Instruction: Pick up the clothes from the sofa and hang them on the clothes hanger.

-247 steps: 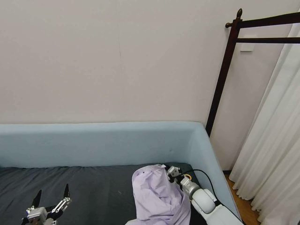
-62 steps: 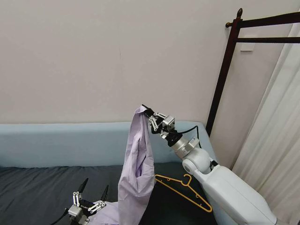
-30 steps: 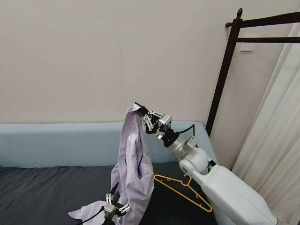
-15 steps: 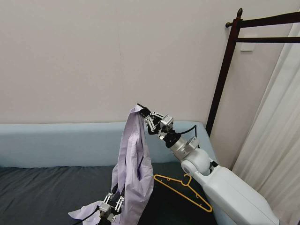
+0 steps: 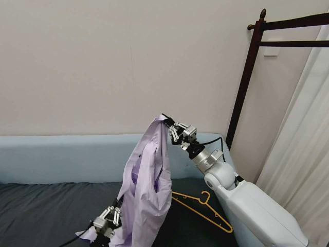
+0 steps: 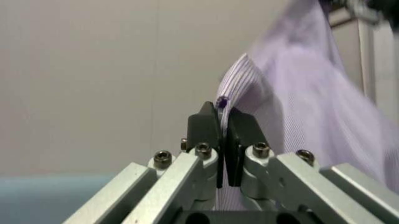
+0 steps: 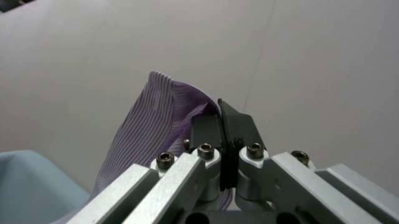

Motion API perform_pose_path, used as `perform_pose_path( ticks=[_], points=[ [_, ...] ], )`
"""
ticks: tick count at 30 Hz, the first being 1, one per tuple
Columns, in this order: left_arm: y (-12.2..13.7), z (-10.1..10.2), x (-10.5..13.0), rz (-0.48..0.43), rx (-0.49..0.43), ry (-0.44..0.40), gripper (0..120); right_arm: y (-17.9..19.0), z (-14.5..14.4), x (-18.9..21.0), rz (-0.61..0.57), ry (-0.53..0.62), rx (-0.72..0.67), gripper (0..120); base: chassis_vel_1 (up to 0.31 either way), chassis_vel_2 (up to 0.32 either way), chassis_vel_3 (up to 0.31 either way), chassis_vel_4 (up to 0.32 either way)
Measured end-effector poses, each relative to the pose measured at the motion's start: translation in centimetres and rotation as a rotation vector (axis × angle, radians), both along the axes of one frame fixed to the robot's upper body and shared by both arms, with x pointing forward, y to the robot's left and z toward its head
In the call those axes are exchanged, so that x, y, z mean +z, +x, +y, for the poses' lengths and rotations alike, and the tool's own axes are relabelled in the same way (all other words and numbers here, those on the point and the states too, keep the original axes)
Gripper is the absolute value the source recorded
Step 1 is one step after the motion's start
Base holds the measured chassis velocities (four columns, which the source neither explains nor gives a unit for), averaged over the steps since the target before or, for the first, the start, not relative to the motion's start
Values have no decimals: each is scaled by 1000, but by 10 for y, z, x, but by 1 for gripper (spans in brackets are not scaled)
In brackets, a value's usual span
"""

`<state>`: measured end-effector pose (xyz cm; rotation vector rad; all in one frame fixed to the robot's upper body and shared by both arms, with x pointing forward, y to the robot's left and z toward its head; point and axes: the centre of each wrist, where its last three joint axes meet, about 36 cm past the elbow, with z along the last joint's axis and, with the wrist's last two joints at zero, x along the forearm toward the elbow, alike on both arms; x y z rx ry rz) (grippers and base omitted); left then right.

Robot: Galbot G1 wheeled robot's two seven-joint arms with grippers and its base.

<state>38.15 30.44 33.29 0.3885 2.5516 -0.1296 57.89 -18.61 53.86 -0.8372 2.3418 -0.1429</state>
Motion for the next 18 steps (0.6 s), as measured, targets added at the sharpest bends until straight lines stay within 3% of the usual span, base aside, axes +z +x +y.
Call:
perform_pose_path(
  ticks=[1, 2, 6, 7, 10, 11, 14, 18],
  points=[
    [6, 10, 31, -41, 17, -19, 0, 1, -2, 10, -3, 12, -29, 0, 0, 0, 0, 0],
    [6, 10, 31, -41, 17, -19, 0, 1, -2, 10, -3, 12, -29, 0, 0, 0, 0, 0],
    [8, 42, 135, -160, 78, -74, 0, -6, -5, 52, -55, 68, -95, 0, 0, 0, 0, 0],
    [8, 42, 135, -160, 78, -74, 0, -6, -5, 52, -55, 68, -95, 0, 0, 0, 0, 0],
    [-10, 58, 194, -220, 116, -63, 0, -25, -4, 84, -124, 87, -85, 0, 0, 0, 0, 0],
    [-10, 58, 194, -220, 116, -63, 0, -25, -4, 84, -124, 87, -85, 0, 0, 0, 0, 0],
    [-34, 59, 227, -252, 152, -37, 0, -60, 4, 105, -183, 85, -105, 0, 0, 0, 0, 0],
    [-57, 48, 229, -214, 231, 15, 0, -90, 12, 93, -196, -6, -247, 0, 0, 0, 0, 0]
  ],
)
